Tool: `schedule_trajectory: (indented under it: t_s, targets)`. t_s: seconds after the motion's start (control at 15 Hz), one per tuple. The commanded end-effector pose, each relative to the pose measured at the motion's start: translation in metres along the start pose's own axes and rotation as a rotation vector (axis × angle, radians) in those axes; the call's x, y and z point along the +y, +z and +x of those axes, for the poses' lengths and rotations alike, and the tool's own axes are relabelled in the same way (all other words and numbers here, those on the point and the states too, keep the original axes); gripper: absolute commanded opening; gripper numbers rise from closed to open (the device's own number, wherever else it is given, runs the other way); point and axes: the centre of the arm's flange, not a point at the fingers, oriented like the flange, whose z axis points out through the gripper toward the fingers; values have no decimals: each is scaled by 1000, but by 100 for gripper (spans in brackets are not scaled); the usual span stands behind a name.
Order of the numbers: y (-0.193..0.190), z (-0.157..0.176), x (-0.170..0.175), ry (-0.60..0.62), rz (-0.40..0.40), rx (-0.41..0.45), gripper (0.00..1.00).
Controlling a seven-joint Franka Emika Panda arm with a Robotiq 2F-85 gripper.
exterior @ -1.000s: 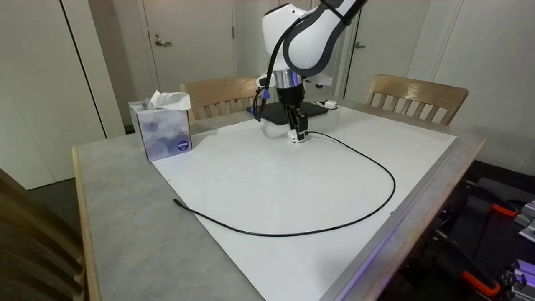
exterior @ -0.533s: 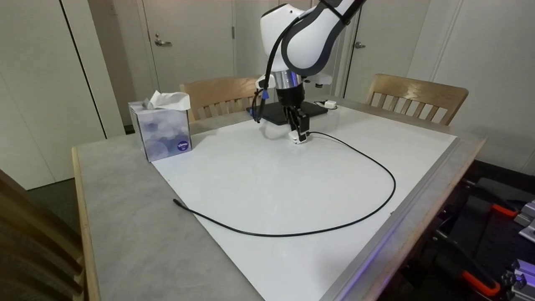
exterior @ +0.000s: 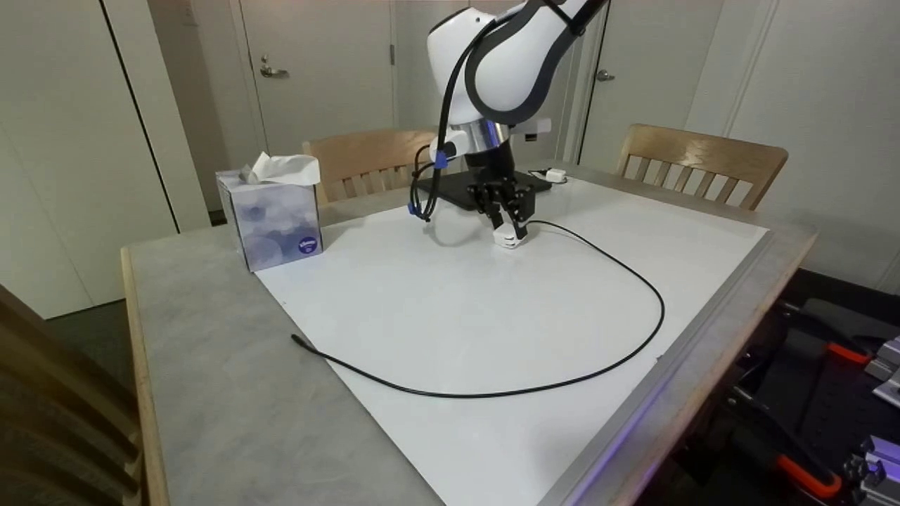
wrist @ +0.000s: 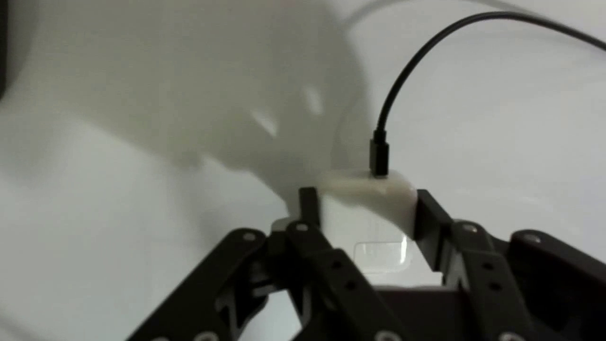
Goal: Wind the black charging cable
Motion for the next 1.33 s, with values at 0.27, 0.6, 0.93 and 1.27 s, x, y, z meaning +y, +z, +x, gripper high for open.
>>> schedule_trajectory:
  t_s: [0.27,0.6,0.93,1.27]
  targets:
    - [-1,-2,-23,-267,-86,31,26]
    - [-2,1,-9,-221,-107,39,51]
    - [1,15,-22,-348,-53,7,26]
    - [5,32,-41,-586,-19,-14,26]
